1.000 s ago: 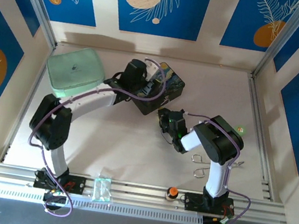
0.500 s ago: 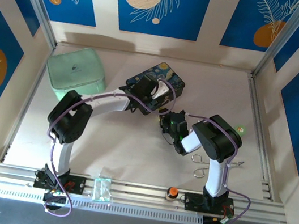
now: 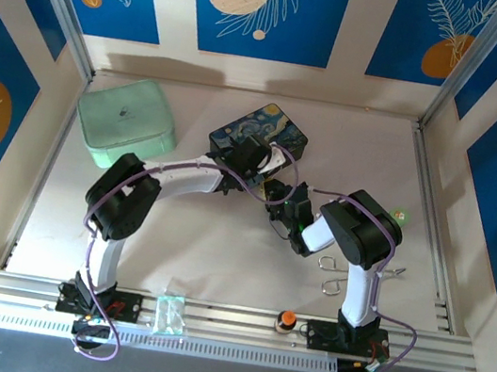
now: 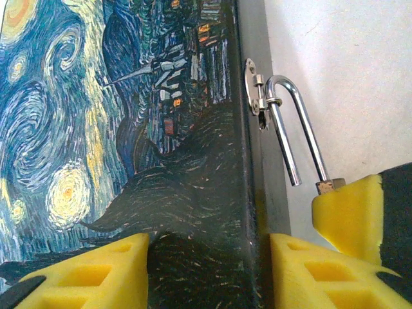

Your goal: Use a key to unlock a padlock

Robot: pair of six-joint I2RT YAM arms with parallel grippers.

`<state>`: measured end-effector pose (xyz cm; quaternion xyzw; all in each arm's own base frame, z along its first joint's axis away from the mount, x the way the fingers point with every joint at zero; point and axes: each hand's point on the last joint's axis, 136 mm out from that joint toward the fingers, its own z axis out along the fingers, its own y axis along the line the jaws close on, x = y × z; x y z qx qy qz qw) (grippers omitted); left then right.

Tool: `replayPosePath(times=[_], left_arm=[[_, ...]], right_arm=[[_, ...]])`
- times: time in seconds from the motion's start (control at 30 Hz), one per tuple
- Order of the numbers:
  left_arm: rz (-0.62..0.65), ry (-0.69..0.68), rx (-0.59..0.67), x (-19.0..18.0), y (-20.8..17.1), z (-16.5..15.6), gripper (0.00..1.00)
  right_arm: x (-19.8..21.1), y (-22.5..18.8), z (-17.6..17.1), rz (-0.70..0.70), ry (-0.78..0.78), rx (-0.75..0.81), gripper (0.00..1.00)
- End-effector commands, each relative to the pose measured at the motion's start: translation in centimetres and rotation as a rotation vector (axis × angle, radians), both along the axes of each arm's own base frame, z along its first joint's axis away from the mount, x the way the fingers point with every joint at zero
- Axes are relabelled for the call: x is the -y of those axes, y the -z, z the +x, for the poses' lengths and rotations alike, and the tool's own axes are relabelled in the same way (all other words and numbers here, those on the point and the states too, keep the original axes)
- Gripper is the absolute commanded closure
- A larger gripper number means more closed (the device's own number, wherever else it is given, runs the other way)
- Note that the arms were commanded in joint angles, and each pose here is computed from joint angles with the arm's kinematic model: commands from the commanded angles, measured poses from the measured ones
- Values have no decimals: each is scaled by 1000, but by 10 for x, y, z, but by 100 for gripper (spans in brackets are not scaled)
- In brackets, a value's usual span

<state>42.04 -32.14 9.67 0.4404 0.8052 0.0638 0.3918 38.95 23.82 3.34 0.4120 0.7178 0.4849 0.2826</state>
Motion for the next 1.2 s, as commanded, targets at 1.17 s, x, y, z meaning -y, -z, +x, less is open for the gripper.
replayPosePath(times=[1.17], left_arm=[[76,-22,-100,-58,22,-38,54]], right_arm=[[35,-3,-8,-334,-273,-76,92]])
